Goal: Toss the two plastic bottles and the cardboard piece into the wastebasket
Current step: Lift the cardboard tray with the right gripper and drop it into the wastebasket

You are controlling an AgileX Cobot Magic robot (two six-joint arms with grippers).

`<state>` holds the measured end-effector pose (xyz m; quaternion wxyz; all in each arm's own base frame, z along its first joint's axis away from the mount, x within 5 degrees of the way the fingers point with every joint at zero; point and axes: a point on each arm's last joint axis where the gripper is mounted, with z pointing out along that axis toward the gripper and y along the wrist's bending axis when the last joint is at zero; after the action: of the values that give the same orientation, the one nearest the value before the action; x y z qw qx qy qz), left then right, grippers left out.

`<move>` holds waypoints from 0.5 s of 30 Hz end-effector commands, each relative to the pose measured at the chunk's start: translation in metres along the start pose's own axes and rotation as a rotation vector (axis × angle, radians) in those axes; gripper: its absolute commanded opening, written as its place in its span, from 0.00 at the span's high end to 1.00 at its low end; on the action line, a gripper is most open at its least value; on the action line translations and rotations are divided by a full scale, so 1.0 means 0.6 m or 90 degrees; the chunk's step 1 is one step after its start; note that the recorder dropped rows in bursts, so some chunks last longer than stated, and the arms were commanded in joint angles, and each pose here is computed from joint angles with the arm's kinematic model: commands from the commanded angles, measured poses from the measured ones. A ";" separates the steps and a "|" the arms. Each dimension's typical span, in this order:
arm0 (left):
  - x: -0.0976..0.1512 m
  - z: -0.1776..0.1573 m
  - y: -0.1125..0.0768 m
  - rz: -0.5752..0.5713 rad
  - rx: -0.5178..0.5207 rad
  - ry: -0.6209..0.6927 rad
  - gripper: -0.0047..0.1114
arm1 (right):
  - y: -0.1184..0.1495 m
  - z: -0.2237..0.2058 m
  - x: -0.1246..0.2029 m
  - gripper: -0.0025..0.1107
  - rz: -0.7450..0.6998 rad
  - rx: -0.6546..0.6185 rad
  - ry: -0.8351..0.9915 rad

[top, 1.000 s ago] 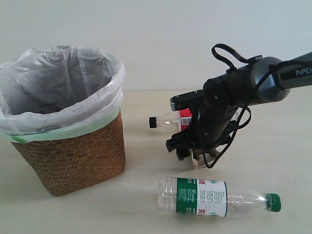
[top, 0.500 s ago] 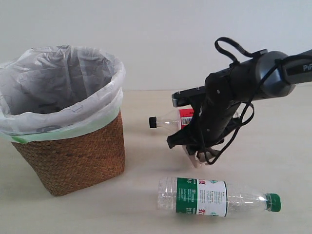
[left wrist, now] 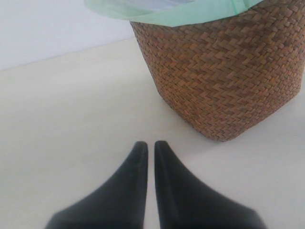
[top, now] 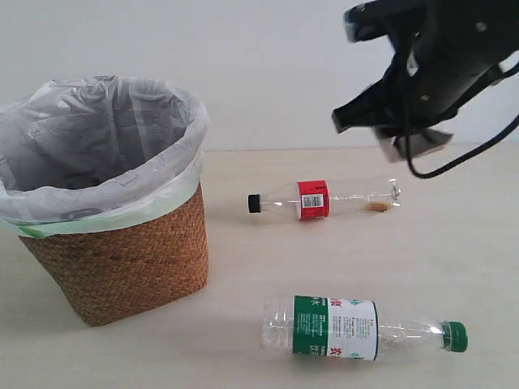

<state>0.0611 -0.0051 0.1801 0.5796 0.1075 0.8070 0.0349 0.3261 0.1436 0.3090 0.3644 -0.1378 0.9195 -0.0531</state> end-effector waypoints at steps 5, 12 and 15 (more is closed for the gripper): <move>0.000 0.000 0.000 -0.012 -0.002 -0.008 0.93 | -0.093 -0.086 -0.007 0.98 -0.024 0.303 -0.031; 0.000 0.000 0.000 -0.012 -0.002 -0.008 0.93 | -0.066 -0.057 0.003 0.98 0.031 0.210 0.010; 0.000 0.000 0.000 -0.012 -0.002 -0.008 0.93 | 0.062 -0.054 -0.024 0.98 0.146 -0.274 -0.037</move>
<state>0.0611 -0.0051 0.1801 0.5796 0.1075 0.8070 0.0349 0.3093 0.1343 0.3211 0.3362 -0.0750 0.9379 -0.0408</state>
